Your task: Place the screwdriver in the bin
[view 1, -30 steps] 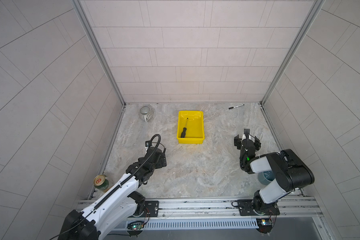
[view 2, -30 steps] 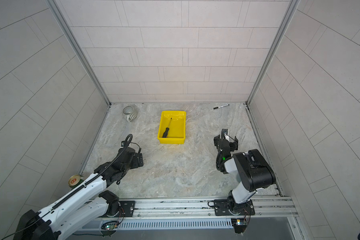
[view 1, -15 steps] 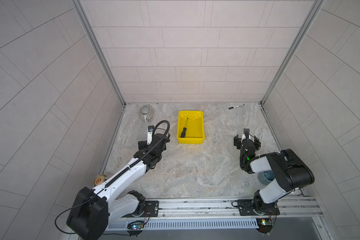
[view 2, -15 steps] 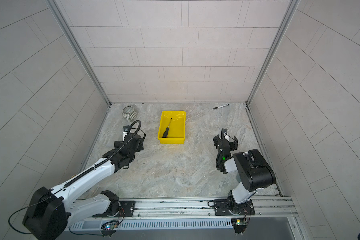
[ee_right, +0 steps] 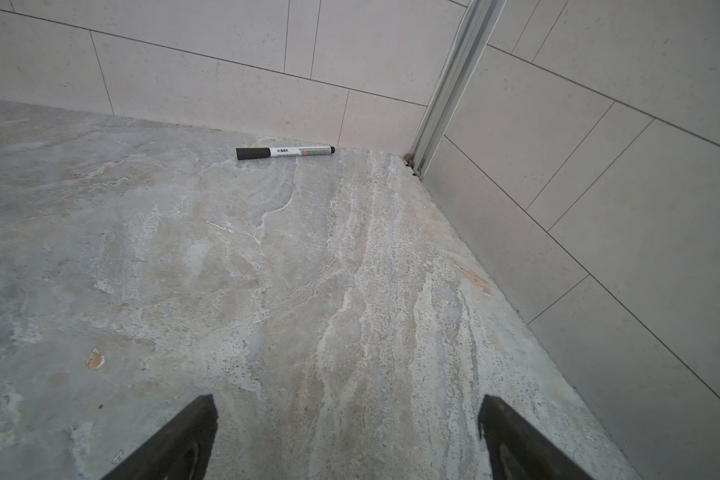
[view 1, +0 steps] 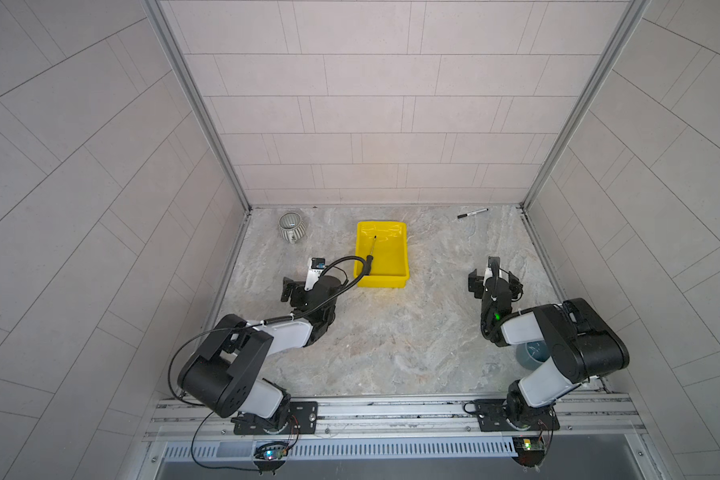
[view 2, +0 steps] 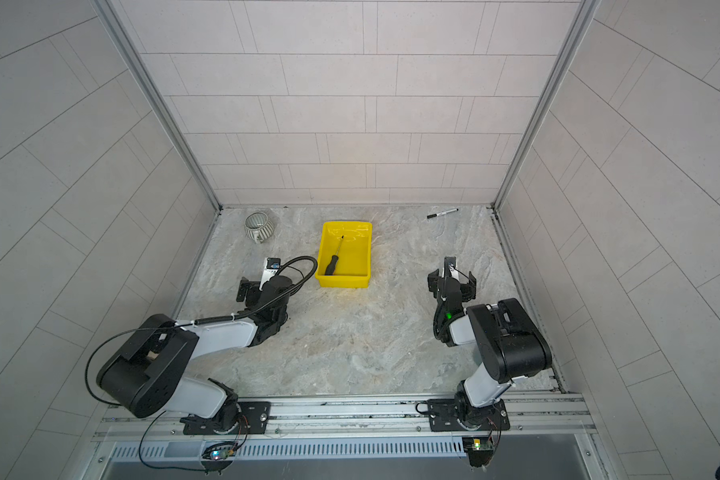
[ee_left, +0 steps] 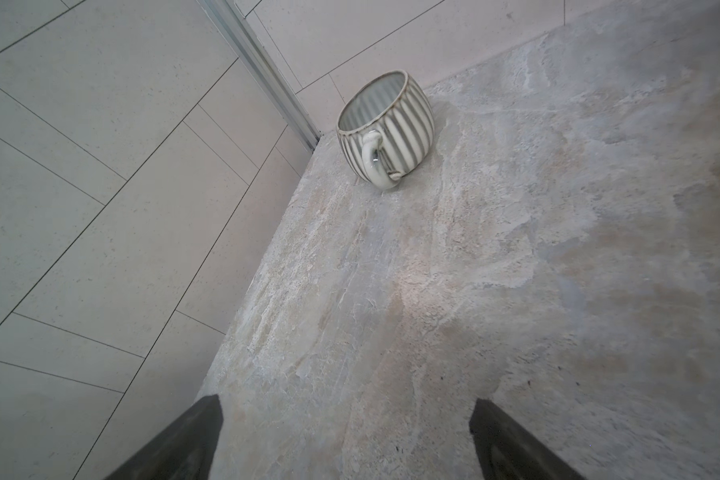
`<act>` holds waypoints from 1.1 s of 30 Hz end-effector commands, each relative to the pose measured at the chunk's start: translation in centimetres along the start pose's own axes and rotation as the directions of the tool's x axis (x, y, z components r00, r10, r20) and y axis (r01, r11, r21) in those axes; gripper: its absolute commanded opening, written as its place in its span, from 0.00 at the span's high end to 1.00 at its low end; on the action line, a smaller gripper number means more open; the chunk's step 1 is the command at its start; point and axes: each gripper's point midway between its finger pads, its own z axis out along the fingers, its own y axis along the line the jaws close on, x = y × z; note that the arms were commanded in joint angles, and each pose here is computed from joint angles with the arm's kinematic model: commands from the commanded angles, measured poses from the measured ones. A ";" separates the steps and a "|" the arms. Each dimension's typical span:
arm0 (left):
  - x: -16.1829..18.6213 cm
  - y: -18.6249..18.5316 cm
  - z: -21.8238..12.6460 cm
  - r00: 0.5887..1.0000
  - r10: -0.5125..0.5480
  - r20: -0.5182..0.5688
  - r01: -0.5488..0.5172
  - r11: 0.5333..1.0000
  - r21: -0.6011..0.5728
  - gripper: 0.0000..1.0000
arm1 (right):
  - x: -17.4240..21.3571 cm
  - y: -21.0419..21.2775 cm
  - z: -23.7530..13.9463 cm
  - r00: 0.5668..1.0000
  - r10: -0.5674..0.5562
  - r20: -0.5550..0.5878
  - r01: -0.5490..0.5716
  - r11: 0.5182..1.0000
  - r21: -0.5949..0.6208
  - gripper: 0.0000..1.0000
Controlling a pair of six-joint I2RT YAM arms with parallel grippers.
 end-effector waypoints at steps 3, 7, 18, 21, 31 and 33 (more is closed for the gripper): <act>-2.0 1.2 1.0 0.979 -0.179 0.095 0.178 0.984 0.019 0.00 | -0.6 0.3 0.4 1.000 0.013 0.012 -0.013 1.000 -0.027 0.01; -1.6 2.2 2.1 0.970 -0.236 0.055 0.236 0.972 0.010 0.00 | -0.6 0.3 0.4 1.000 0.015 0.011 -0.014 0.999 -0.029 0.01; -1.4 2.0 2.2 0.979 -0.162 0.121 0.146 0.981 0.128 0.00 | -0.7 0.3 0.4 1.000 0.015 0.012 -0.015 0.999 -0.031 0.01; -1.3 2.0 2.4 0.951 -0.248 0.184 0.221 0.963 0.156 0.00 | -0.6 0.3 0.4 1.000 0.015 0.011 -0.015 0.999 -0.032 0.01; 1.3 3.3 5.6 0.931 -0.352 0.092 0.342 0.933 0.113 0.00 | -0.6 0.3 0.6 1.000 0.019 0.005 -0.018 0.999 -0.041 0.01; 1.6 3.2 6.8 0.937 -0.349 0.022 0.344 0.931 0.124 0.00 | -0.6 0.4 0.6 1.000 0.019 0.005 -0.019 0.999 -0.044 0.01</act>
